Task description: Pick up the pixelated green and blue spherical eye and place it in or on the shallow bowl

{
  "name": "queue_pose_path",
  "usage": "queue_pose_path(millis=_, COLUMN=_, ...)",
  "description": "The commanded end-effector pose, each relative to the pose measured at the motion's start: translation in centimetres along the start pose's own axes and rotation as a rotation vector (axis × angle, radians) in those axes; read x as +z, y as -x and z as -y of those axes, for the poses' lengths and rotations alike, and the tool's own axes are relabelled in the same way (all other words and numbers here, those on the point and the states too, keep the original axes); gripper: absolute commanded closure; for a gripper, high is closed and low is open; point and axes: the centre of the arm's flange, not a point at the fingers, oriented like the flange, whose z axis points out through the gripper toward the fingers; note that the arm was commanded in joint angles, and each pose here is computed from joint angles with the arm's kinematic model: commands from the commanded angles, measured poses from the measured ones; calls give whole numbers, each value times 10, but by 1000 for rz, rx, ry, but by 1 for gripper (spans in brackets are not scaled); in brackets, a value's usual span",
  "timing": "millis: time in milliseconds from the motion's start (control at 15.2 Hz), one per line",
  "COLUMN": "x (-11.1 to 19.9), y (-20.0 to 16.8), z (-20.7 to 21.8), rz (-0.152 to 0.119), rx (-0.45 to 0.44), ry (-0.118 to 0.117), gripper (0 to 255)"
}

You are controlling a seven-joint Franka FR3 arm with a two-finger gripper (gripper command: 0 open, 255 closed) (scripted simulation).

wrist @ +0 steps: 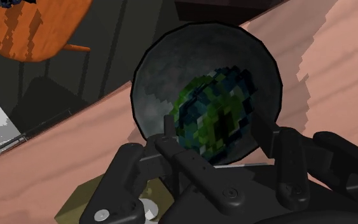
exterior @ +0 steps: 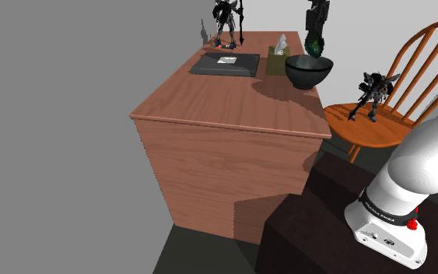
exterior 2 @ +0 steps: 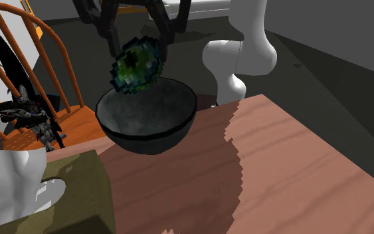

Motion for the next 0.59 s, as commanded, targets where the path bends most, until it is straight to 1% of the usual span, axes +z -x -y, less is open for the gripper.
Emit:
queue_pose_path(millis=0, x=11, y=-1, z=2, rz=-1, rx=0, ry=0, gripper=255)
queue_pose_path(millis=66, x=16, y=-2, z=2, rz=-1, rx=0, ry=0, gripper=255)
queue_pose_path(millis=528, x=16, y=-2, z=2, rz=-1, rx=0, ry=0, gripper=255)
